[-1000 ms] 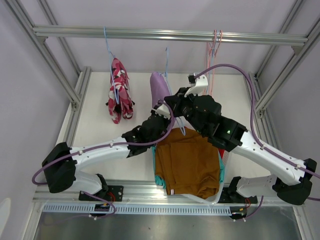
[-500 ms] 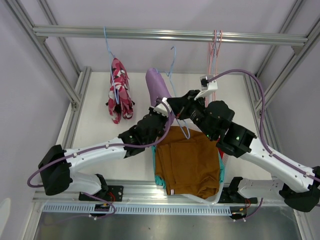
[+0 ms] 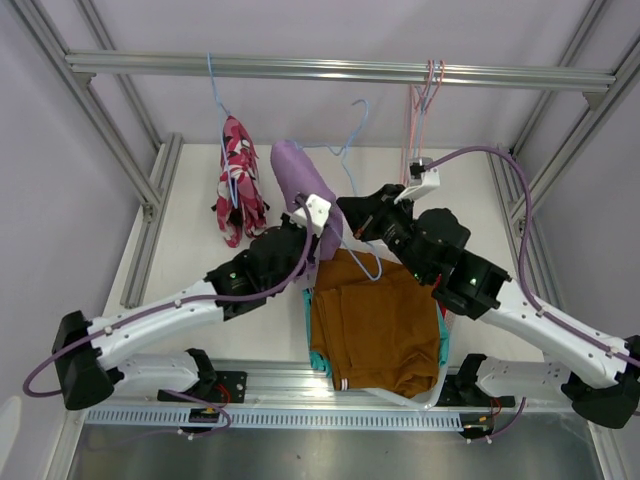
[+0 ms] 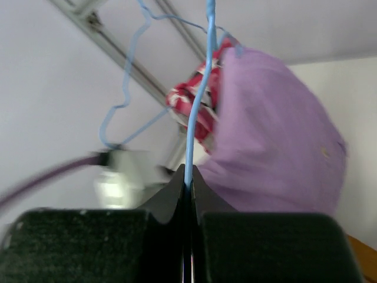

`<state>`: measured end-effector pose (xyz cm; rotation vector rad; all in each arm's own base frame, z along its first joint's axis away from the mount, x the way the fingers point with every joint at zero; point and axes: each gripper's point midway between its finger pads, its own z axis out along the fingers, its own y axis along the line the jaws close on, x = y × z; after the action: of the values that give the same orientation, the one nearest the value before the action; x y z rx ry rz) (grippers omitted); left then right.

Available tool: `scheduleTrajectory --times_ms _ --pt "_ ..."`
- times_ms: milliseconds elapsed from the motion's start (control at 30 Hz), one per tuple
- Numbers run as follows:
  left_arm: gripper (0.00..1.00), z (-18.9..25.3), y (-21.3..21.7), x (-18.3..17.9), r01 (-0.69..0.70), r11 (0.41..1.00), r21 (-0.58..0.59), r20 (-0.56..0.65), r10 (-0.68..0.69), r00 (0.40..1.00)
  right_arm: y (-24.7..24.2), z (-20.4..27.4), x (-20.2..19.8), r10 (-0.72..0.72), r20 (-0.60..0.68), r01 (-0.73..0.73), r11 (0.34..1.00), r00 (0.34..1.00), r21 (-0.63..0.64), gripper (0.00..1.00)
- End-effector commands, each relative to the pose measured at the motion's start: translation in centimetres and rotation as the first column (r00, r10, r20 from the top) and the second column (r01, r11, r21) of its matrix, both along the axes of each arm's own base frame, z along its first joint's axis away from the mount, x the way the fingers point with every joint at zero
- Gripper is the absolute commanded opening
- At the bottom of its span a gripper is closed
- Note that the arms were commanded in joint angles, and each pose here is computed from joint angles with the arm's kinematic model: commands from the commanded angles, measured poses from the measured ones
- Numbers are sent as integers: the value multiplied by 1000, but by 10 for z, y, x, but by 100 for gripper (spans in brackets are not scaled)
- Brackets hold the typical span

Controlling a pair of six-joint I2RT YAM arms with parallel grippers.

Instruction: Remove the trousers from the hanger

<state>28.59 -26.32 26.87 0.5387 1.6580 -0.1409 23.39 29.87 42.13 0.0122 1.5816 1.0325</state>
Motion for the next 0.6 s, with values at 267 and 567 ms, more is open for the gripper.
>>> scheduleTrajectory --times_ms 267,567 --pt "1 155 35 -45 142 899 -415 212 -56 976 2 -77 33 -141 -87 122 975 986 -188 0" --pt "1 152 50 -57 170 889 -424 242 -70 968 14 -101 42 -152 -117 122 966 981 -229 0"
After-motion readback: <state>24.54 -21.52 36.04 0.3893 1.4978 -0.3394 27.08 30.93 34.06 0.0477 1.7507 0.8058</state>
